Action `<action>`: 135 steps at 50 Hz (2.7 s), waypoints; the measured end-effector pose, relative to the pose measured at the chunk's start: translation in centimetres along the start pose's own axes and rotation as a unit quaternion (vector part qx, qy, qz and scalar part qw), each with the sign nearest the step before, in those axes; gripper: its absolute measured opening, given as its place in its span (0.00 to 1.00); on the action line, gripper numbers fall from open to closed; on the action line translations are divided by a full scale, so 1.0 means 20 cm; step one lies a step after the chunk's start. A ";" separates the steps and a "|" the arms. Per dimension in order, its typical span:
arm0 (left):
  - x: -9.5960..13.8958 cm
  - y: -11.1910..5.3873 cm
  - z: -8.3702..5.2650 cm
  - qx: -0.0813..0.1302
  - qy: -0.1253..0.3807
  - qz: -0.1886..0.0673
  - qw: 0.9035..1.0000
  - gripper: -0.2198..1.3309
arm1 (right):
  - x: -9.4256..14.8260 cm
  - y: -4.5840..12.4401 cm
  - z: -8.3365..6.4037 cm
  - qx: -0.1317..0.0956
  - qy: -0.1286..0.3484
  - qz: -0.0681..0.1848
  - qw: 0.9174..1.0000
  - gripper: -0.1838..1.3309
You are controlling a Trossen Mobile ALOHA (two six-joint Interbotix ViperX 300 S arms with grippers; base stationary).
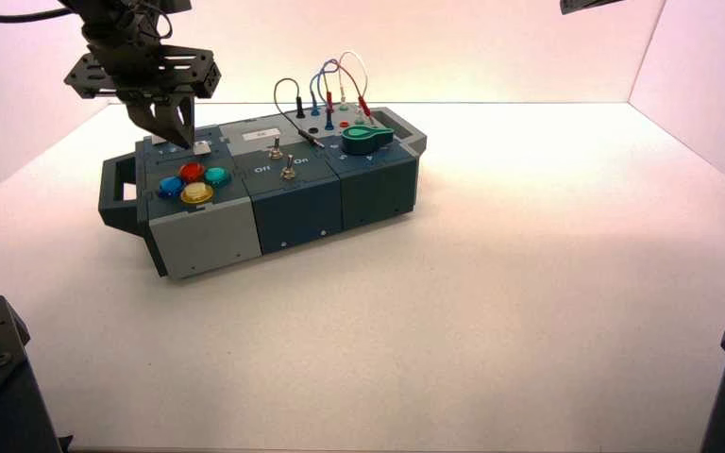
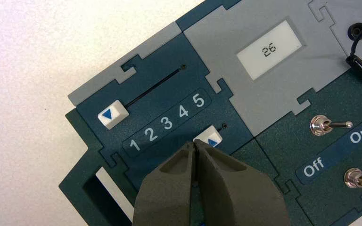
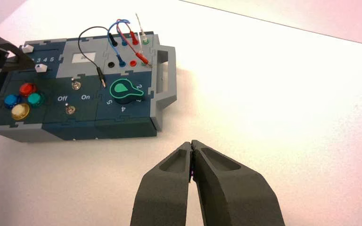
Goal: Move the bottom slider to position 4.
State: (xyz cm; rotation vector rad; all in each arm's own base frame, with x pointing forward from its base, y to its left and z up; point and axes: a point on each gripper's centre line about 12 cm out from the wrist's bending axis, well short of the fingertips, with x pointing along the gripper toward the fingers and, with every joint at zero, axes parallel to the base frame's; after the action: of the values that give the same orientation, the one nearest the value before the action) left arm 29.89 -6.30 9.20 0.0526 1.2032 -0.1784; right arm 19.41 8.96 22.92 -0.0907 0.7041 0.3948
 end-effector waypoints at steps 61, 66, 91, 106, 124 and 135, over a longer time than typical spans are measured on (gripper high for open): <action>-0.02 -0.16 0.12 0.046 -0.043 -0.019 0.998 0.04 | -0.02 0.00 0.01 0.000 -0.011 0.001 1.000 0.03; 0.00 -0.20 0.11 0.054 -0.030 -0.023 0.998 0.04 | -0.03 0.00 0.01 0.000 -0.012 0.001 1.000 0.03; 0.01 -0.17 0.10 0.051 -0.018 -0.020 0.998 0.04 | -0.04 0.00 0.02 0.000 -0.018 0.001 1.000 0.03; 0.01 -0.14 0.09 0.046 -0.011 -0.015 0.999 0.04 | -0.04 0.00 0.02 0.000 -0.018 0.001 1.000 0.03; 0.04 -0.13 0.06 0.050 0.008 -0.012 0.999 0.04 | -0.04 0.00 0.02 0.000 -0.018 0.001 1.000 0.03; 0.04 -0.13 0.06 0.051 0.009 -0.012 0.999 0.04 | -0.04 0.00 0.02 0.000 -0.018 0.001 1.000 0.03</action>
State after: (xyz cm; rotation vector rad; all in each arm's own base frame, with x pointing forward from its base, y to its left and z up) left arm 30.86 -9.18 9.06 0.1296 1.2128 -0.2608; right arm 19.05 8.79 23.70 -0.0827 0.6680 0.3978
